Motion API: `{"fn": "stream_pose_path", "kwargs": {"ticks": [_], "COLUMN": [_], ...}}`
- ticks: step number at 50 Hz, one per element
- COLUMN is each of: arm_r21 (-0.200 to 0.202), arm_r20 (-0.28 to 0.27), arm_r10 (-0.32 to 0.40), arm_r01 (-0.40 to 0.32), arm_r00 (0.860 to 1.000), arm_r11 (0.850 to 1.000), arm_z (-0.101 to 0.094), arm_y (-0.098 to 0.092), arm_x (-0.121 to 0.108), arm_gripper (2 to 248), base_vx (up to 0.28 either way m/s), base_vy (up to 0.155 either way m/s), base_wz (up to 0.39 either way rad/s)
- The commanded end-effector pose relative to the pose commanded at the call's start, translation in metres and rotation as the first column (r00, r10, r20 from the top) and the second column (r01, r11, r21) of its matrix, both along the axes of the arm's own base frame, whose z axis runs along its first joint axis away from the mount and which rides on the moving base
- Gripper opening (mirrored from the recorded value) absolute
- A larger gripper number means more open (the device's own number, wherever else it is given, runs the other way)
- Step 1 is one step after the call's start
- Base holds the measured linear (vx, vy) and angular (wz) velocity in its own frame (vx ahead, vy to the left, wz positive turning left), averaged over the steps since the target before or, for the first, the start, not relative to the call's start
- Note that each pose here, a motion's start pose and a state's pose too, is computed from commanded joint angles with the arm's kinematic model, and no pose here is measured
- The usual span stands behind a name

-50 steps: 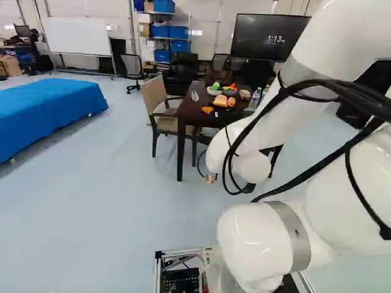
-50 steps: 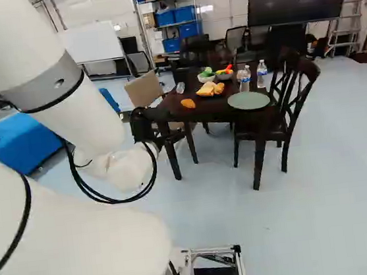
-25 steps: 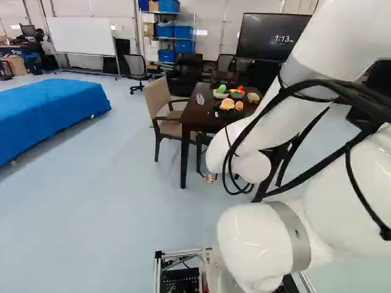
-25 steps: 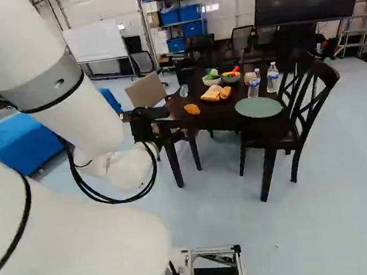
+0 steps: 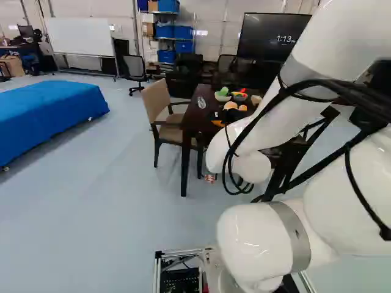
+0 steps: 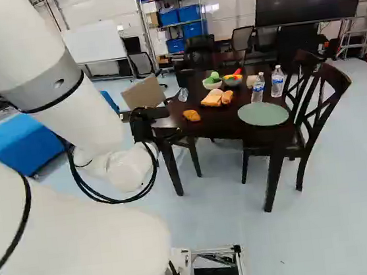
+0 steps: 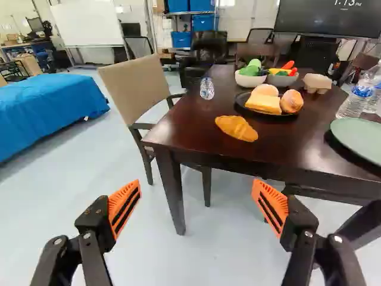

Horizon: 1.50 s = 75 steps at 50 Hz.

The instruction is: Move the croissant to the empty plate

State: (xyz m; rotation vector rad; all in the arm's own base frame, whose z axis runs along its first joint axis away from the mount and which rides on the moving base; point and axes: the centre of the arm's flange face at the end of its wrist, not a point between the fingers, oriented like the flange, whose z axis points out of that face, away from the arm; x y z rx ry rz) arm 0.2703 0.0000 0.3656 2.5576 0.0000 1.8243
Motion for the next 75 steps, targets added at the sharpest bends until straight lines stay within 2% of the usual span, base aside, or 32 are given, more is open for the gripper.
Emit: {"fn": "stream_pose_path", "kwargs": {"ticks": [36,75], "arm_r21": [0.0,0.0], "arm_r20": [0.0,0.0], "arm_r10": [0.0,0.0], "arm_r01": [0.0,0.0], "arm_r00": [1.0,1.0], "arm_r11": [1.0,1.0], "arm_z": [0.0,0.0], "arm_y": [0.0,0.0], "arm_x": [0.0,0.0], "arm_gripper": [247,247], "base_vx": [0.13,0.018], "base_vy": [-0.001,-0.01], "base_wz": [-0.003,0.004]}}
